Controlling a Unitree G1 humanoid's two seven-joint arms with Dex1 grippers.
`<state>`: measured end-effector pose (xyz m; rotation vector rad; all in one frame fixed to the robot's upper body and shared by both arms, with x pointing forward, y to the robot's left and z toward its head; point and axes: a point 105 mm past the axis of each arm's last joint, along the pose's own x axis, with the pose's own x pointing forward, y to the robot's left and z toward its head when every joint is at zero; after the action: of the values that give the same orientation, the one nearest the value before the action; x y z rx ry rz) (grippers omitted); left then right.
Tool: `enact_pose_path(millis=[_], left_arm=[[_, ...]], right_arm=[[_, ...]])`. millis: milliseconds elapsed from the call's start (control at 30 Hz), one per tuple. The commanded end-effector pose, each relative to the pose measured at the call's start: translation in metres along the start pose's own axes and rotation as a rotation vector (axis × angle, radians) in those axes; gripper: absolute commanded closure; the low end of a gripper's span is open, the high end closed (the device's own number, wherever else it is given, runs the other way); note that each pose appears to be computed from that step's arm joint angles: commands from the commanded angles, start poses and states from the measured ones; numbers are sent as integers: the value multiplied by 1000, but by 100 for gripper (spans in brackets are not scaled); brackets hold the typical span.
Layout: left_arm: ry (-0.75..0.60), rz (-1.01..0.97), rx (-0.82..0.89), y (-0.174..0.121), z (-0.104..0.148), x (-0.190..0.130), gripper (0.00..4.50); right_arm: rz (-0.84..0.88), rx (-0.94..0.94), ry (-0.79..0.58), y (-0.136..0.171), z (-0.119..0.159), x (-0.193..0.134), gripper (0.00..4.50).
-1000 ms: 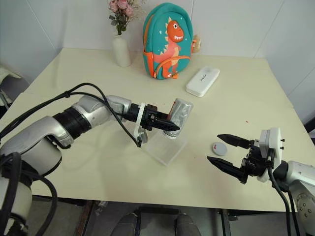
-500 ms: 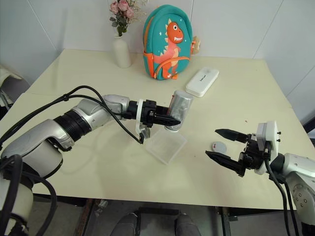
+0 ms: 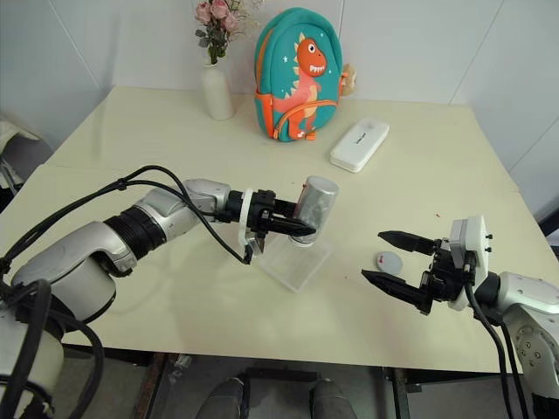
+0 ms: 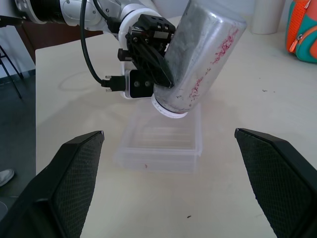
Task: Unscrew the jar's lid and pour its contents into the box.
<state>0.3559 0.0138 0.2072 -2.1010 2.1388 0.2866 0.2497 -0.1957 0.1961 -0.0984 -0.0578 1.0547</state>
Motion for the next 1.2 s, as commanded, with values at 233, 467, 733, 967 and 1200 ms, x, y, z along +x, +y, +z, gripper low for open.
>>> enact_pose_path(millis=[233, 467, 733, 967, 1200], left_arm=[[37, 35, 10, 10, -15, 3, 243], [60, -18, 14, -2, -28, -1, 243], [145, -72, -93, -9, -37, -8, 243], [583, -191, -660, -39, -81, -47, 243], [1002, -27, -1384, -55, -82, -81, 243]], right_arm=[[4, -29, -23, -2, 5, 2, 5], [10, -30, -19, -4, 4, 1, 5], [17, -19, -18, -1, 1, 1, 5], [-3, -16, -13, -1, -1, -3, 5], [0, -20, -10, -6, 1, -4, 5]])
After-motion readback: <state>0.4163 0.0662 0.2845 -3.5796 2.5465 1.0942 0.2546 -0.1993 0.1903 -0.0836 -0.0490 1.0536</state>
